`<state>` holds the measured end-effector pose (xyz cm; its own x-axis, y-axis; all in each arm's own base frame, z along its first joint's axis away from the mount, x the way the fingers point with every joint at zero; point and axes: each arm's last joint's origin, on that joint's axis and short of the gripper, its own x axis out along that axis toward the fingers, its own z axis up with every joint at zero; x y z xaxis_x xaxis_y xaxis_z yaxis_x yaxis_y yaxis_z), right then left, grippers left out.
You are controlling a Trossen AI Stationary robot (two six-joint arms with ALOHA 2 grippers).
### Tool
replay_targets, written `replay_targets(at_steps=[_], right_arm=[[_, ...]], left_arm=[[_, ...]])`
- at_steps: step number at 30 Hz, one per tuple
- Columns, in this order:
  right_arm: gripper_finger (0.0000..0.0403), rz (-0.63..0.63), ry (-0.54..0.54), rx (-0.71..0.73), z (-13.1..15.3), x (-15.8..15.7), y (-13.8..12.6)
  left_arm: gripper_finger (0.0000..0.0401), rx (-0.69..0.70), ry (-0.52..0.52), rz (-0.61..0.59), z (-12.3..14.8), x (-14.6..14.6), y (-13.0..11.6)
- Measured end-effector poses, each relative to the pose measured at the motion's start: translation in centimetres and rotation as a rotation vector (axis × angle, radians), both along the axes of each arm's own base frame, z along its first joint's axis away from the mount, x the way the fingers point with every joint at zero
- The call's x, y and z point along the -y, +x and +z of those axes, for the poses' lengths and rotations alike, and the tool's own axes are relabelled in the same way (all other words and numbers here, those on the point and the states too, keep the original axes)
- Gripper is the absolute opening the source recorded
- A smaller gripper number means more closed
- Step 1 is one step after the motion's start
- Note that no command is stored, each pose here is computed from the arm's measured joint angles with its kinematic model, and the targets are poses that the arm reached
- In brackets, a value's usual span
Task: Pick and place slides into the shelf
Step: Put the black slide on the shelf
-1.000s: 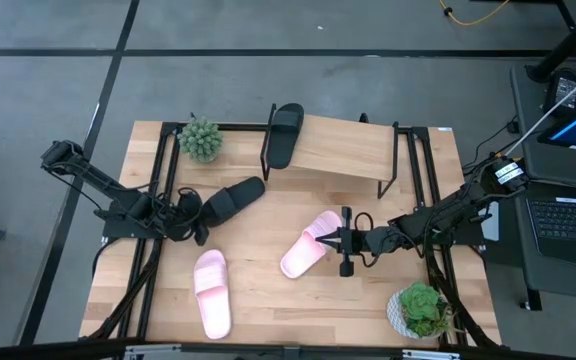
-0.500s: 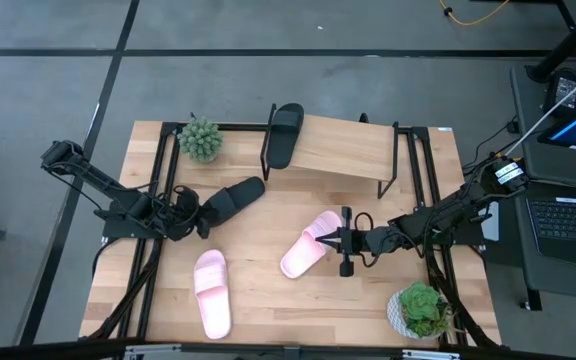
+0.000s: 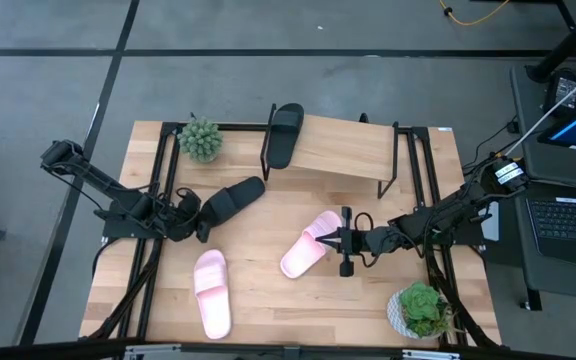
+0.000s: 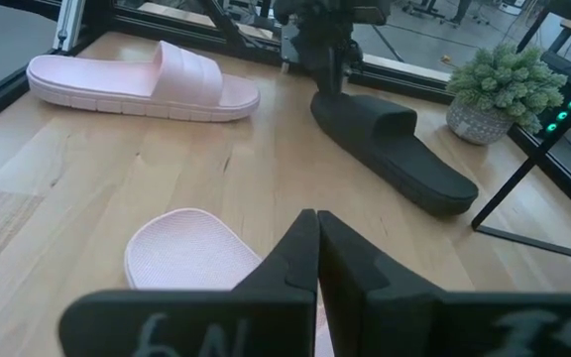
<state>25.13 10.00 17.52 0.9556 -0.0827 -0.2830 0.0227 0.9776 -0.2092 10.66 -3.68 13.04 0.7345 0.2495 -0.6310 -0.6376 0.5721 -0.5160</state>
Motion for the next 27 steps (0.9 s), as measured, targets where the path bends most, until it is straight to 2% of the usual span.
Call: replay_targets(at_steps=[4, 16, 27], right_arm=[[0.0007, -0.001, 0.000, -0.003, 0.0, 0.0, 0.0], [0.0007, -0.001, 0.000, -0.003, 0.0, 0.0, 0.0], [0.0007, 0.000, 0.000, -0.002, 0.0, 0.0, 0.0]], left_arm=[[0.0127, 0.001, 0.066, 0.050, -0.2, -0.2, 0.1], [0.0128, -0.025, 0.068, 0.066, -1.1, 0.4, 1.3], [0.0128, -0.032, 0.123, 0.099, -1.9, 0.6, 2.0]])
